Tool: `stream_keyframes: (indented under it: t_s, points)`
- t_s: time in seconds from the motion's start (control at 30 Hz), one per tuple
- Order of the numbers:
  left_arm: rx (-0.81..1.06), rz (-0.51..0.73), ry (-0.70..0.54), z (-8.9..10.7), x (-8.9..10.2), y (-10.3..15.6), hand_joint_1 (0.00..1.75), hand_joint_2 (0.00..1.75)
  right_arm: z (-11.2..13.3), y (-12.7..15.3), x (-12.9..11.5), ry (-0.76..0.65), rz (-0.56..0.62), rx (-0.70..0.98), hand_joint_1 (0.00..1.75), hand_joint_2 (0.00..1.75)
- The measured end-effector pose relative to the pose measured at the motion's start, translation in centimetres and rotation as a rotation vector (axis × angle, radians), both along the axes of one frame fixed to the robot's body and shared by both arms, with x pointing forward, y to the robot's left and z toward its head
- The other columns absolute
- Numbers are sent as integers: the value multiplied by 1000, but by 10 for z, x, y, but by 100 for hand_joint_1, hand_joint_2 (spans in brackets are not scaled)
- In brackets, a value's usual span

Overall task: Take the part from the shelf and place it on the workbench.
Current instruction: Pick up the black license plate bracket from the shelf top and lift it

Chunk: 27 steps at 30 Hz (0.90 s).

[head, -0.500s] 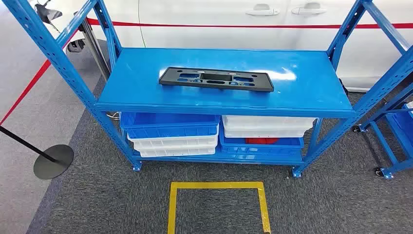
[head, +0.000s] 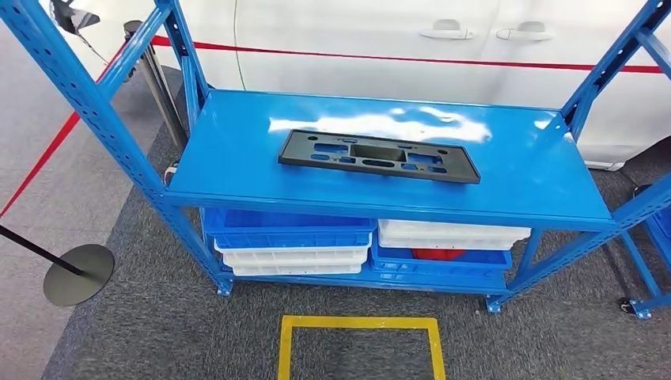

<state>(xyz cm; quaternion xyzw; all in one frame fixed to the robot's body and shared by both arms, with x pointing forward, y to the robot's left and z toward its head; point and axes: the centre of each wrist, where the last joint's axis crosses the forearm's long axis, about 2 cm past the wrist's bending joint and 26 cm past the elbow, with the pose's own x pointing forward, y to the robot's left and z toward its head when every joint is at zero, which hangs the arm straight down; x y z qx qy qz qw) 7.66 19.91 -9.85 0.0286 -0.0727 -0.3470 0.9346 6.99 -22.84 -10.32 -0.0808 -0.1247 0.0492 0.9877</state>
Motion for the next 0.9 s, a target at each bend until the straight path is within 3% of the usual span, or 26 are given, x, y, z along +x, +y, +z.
stream_keyframes:
  t_s: [0.23,0.4,0.7,0.83,0.9]
  points:
    - [-5,7,10,-1,-5,-1,0,0,-2,-1,-11,26,1,-2,0,0]
    - [-14,11,-6,1,3,-1,0,0,0,0,-3,11,1,-2,0,0]
    - [-16,13,6,0,-1,1,0,0,0,1,-2,9,-9,-6,0,0]
    - [-23,11,8,0,-1,0,0,0,0,1,-1,-6,-20,-3,0,175]
    - [-25,11,5,0,0,0,0,0,0,1,-1,-20,-34,0,0,175]
